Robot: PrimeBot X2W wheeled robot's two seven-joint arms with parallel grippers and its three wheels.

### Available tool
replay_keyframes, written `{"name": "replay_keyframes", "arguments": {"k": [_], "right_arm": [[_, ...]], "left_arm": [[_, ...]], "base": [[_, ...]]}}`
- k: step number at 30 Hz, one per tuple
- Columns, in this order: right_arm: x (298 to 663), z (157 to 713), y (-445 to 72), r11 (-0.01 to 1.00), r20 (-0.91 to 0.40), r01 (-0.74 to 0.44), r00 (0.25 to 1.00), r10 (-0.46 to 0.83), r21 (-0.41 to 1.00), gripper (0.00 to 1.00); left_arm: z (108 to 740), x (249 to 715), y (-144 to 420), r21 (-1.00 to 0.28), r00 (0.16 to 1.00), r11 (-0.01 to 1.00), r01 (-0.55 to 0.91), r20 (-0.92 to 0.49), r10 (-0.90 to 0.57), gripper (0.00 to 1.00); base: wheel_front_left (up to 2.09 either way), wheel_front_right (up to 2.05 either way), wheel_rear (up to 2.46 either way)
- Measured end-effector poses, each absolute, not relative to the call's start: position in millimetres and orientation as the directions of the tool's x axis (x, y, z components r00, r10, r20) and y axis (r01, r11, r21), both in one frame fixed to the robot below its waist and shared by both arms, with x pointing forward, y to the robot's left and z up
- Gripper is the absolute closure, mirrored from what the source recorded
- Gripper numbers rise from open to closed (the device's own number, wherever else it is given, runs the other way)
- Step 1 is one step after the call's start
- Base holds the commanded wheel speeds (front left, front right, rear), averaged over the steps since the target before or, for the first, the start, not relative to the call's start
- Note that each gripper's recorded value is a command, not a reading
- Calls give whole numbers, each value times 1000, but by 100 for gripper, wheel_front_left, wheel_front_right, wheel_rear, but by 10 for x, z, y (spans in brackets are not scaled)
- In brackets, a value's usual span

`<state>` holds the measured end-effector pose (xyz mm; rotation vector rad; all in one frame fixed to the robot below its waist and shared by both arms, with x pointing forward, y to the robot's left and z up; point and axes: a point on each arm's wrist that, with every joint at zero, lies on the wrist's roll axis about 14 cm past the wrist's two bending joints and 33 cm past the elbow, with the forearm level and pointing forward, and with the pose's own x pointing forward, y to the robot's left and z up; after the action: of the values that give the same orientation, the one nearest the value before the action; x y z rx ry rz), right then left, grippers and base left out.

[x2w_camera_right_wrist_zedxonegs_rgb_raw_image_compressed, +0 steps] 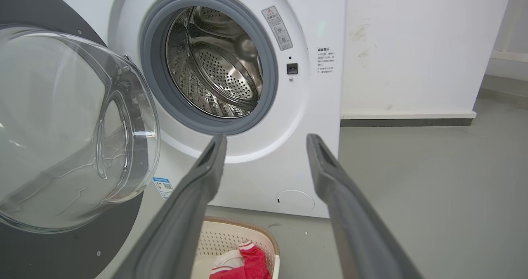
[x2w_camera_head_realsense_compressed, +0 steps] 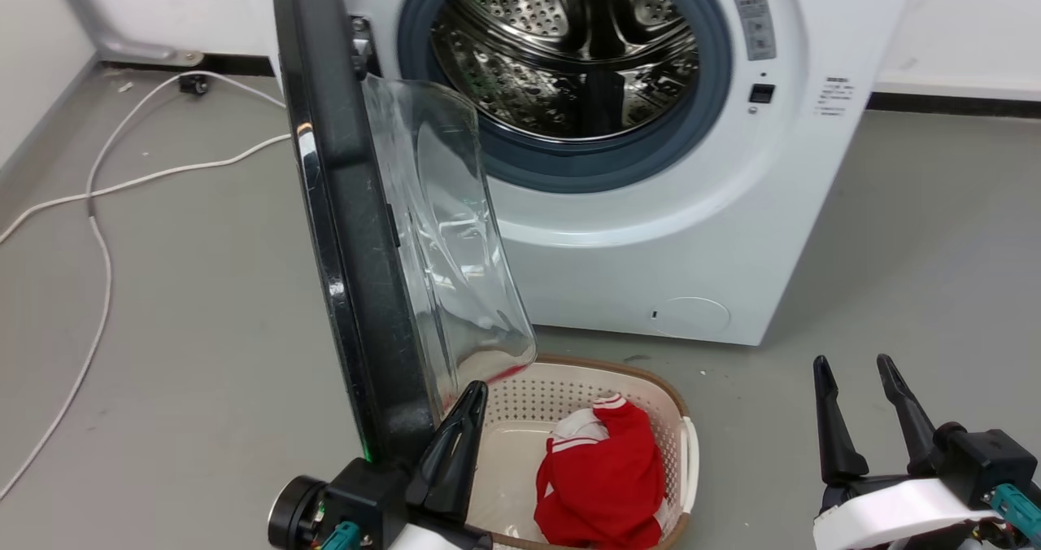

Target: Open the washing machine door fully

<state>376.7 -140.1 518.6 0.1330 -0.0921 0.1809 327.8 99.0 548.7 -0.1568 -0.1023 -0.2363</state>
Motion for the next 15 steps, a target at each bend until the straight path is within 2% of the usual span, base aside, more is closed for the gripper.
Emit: {"name": "replay_keyframes", "arguments": {"k": [15], "right_arm": [[3961, 5152, -849, 933, 91, -335, 941, 325, 131, 0]], "left_arm": [[5380, 2929, 1915, -117, 994, 990, -78, 67, 86, 100]], "base": [[0, 0, 0]]}}
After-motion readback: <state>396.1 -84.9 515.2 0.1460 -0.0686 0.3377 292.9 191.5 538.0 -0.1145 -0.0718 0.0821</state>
